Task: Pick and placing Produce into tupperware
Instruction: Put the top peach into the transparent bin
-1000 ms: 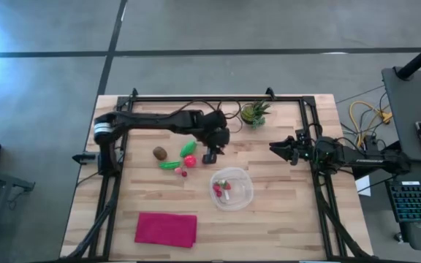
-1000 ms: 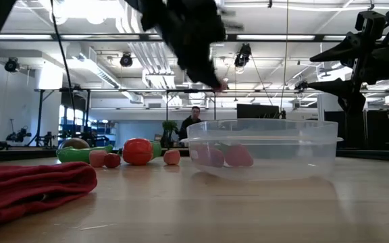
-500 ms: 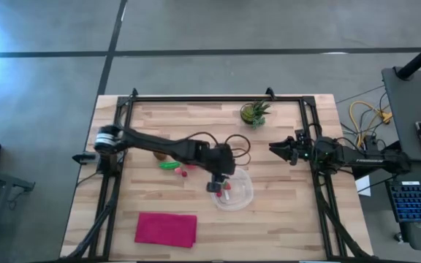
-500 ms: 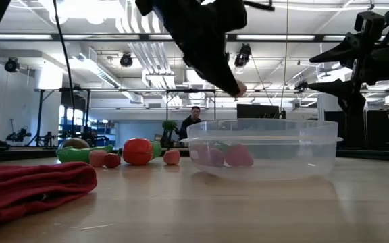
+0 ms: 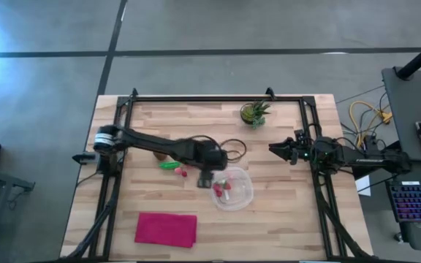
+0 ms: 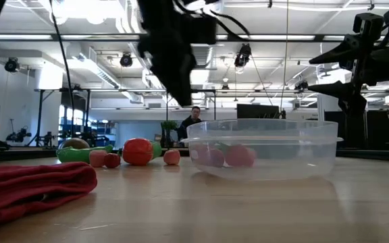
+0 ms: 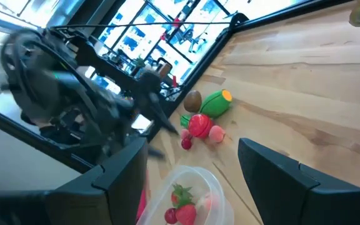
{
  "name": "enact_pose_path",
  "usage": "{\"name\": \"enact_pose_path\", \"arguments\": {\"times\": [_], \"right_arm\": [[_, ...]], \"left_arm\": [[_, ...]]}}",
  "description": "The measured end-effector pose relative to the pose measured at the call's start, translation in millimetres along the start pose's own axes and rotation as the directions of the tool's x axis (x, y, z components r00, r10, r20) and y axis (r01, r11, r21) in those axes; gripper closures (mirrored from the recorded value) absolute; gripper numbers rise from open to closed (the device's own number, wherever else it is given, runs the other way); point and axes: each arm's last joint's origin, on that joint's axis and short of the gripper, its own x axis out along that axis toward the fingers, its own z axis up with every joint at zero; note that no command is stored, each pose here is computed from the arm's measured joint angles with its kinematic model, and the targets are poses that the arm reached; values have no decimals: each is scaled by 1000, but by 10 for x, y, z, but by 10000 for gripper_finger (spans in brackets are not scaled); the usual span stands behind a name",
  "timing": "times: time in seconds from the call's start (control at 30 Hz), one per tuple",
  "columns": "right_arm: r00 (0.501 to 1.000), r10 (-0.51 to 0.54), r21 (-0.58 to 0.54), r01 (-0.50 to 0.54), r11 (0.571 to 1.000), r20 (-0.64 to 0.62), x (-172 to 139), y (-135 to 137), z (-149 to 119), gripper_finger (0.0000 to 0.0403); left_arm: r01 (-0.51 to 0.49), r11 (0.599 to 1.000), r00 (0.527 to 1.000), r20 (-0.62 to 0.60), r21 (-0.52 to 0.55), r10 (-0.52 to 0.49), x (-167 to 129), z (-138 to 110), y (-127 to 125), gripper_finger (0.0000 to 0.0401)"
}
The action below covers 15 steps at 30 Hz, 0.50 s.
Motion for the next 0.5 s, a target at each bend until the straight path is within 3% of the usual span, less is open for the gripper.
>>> {"name": "enact_pose_path", "arguments": {"times": [0.1, 0.23, 0.33, 0.5], "right_arm": [[1000, -1, -1, 1, 1000, -2, 2, -1, -1, 161], [1000, -6, -4, 6, 1000, -7, 4, -6, -6, 161], [1000, -8, -5, 8, 1000, -9, 4, -8, -8, 161], [1000, -7, -5, 7, 1000, -10, 4, -7, -8, 161]], "left_arm": [[-9, 994, 997, -75, 113, 17, -168, -175, 70, 191], [19, 974, 998, -57, 227, -7, -66, -294, 146, 190], [55, 975, 998, -12, 214, -54, 78, -346, 228, 190], [50, 982, 999, -11, 182, -49, 324, -443, 320, 190]]}}
